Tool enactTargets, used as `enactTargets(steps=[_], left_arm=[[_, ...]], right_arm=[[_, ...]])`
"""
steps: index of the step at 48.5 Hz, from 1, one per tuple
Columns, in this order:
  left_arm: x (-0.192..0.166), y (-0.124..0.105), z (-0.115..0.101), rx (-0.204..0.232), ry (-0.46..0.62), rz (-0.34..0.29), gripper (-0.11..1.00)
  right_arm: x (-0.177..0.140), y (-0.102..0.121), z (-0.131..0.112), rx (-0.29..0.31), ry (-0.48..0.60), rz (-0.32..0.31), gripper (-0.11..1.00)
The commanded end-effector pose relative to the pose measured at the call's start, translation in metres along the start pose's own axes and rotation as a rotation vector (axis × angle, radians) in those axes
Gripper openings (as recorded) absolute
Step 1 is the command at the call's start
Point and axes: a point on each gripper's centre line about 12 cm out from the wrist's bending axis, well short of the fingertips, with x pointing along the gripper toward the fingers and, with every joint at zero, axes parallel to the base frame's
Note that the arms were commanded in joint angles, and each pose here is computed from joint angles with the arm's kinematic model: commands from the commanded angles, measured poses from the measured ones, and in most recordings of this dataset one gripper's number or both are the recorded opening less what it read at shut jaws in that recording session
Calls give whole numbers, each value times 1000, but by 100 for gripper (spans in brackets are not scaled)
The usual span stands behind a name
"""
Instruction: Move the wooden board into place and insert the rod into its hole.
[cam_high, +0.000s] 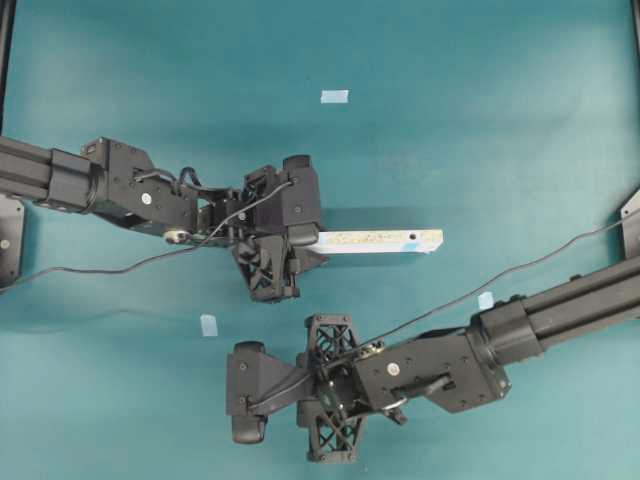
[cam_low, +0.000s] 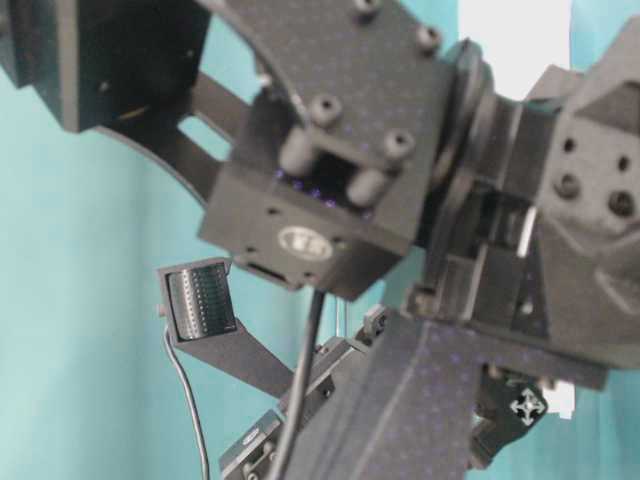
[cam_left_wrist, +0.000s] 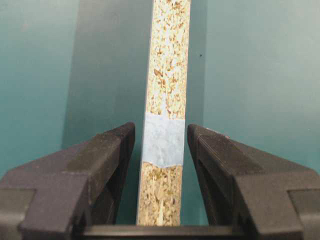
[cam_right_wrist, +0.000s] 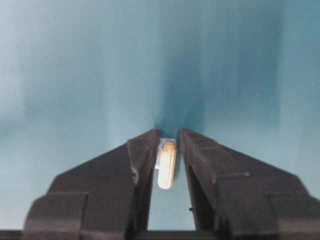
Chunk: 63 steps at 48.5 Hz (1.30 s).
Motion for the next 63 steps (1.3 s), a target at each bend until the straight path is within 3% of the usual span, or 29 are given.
enactTargets(steps=[1, 15, 23, 41, 55, 63], left_arm=[[-9, -2, 14, -7, -44, -6, 52], [-9, -2, 14, -7, -44, -6, 52], [-9, -3, 14, -6, -44, -7, 52], [-9, -2, 12, -7, -41, -5, 52], [-10, -3, 13, -6, -44, -7, 52], [-10, -3, 13, -6, -44, -7, 52]], right_arm=[[-14, 10, 11, -5, -42, 29, 28], [-14, 12, 9, -7, -36, 28, 24], [-14, 14, 8, -10, -30, 26, 10], [-28, 14, 16, -46, -71, 22, 10], [-58, 11, 33, -118, -163, -1, 10], [-75, 10, 41, -128, -207, 7, 10]])
